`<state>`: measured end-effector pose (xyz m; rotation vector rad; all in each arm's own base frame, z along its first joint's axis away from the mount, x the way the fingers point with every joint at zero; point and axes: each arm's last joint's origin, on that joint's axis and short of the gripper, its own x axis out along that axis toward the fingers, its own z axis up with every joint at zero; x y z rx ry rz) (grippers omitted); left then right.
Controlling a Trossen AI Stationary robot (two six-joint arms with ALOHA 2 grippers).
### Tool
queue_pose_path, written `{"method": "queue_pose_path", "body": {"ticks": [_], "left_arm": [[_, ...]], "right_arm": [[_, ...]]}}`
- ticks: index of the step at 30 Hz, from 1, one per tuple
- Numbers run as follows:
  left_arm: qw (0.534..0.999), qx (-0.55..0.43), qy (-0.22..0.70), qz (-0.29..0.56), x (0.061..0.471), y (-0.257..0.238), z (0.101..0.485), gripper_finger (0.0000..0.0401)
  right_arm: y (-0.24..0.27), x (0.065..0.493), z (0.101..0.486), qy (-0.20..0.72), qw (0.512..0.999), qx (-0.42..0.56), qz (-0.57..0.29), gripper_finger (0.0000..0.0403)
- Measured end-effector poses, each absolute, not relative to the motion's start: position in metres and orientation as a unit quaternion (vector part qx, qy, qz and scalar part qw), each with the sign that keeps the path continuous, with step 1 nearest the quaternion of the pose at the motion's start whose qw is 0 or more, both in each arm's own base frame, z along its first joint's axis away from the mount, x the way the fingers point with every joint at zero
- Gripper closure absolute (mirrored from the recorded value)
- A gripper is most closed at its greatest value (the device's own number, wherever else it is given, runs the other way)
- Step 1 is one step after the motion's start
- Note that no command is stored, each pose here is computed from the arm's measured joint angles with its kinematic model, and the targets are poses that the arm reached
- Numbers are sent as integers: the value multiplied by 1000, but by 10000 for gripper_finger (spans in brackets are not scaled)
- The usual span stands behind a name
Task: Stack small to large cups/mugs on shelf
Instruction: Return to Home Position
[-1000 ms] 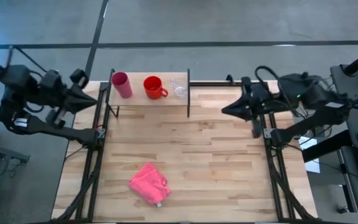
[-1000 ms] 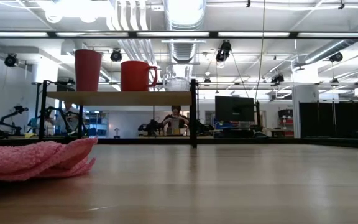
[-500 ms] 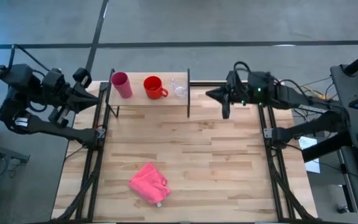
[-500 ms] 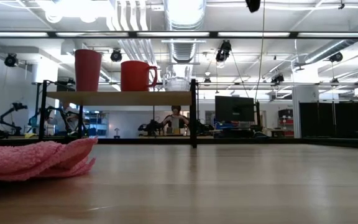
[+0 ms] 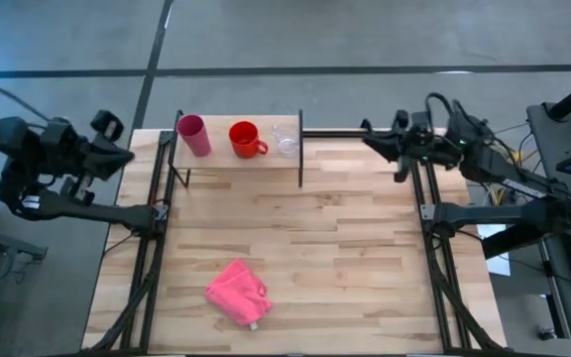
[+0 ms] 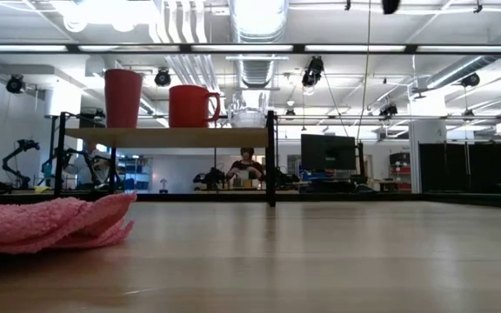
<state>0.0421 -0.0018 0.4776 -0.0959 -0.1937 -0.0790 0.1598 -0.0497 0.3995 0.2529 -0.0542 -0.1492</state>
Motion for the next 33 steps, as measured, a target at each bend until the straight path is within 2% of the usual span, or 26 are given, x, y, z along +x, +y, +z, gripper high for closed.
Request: {"method": "queue_pose_path", "body": {"ticks": [3, 5, 12, 18, 20, 33], "left_arm": [[992, -47, -114, -5, 37, 0, 450, 400], [992, -50, -116, -7, 40, 0, 429, 400], [974, -71, -216, -19, 30, 0, 363, 400], [965, -99, -242, -28, 38, 0, 313, 400], [972, -109, -207, -26, 49, 0, 298, 400], [979, -128, -156, -24, 70, 0, 271, 400]], "right_arm": [[-45, 146, 387, -32, 986, 140, -84, 394], [-43, 140, 377, -33, 984, 154, -83, 394], [-41, 133, 345, -50, 978, 185, -84, 394], [-46, 141, 312, -51, 974, 194, -108, 394], [-46, 143, 298, -47, 971, 208, -108, 394], [-43, 134, 231, -98, 956, 261, -93, 394]]}}
